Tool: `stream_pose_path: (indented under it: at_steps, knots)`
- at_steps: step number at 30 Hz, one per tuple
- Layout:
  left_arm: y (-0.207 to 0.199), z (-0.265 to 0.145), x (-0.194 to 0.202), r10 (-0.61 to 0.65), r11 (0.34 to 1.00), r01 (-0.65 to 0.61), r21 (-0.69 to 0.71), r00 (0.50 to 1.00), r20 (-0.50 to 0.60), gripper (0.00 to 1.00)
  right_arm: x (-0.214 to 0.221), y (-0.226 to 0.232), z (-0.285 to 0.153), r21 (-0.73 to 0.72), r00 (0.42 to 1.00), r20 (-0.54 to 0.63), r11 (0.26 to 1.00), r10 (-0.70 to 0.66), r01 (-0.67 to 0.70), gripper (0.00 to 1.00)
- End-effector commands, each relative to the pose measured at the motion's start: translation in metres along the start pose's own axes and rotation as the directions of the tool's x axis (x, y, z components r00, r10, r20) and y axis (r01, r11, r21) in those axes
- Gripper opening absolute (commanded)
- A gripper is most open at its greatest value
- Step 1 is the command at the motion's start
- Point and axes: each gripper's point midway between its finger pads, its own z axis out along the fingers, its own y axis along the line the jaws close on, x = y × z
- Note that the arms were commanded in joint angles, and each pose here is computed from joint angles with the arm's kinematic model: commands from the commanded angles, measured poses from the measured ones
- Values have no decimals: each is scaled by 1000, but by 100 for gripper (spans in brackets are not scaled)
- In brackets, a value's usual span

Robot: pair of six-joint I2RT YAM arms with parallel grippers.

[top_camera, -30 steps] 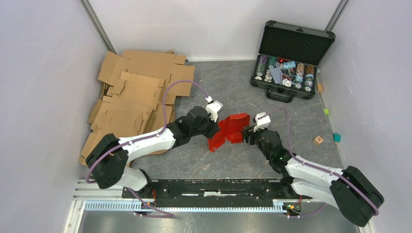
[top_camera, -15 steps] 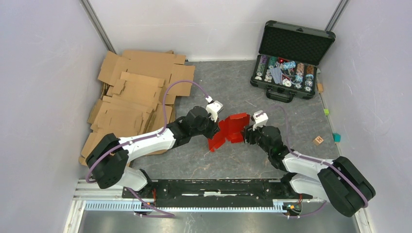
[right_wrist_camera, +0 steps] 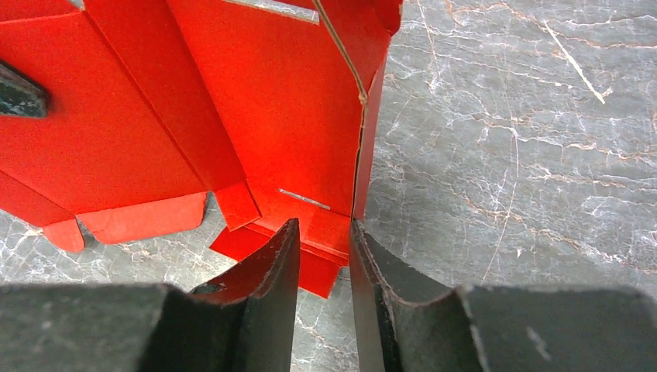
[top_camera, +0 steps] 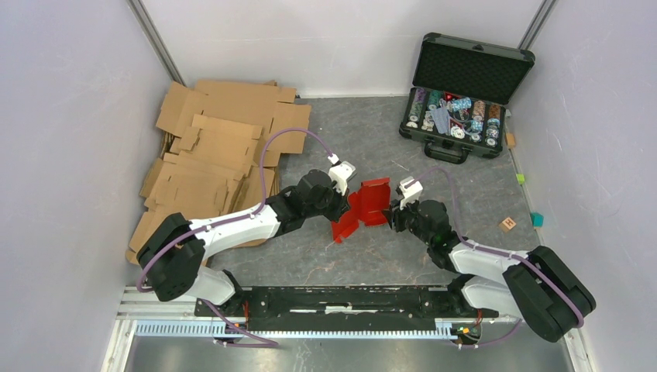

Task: Fold the paper box

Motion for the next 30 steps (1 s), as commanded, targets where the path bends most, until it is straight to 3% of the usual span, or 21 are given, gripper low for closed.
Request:
stream_pose_path:
  at_steps: [1,16,24,28,30]
  knots:
    - [-14,-2,-17,40,998,-42,53,998,38,5,-31,7,10,-28,997,75,1000,-9,11,34]
    - [-17,-2,-15,73,995,-74,60,997,17,5,-34,-30,18,183,999,40,983,11,-18,32]
    - [-13,-2,-15,74,997,-75,35,997,14,5,-38,-45,13,239,998,59,971,5,-19,64]
    - [-12,-1,-15,74,997,-74,26,997,9,5,-41,-46,11,212,997,78,977,2,-19,62]
    - [-11,0,-16,74,997,-75,25,997,9,5,-45,-36,12,142,995,101,990,-2,-13,57]
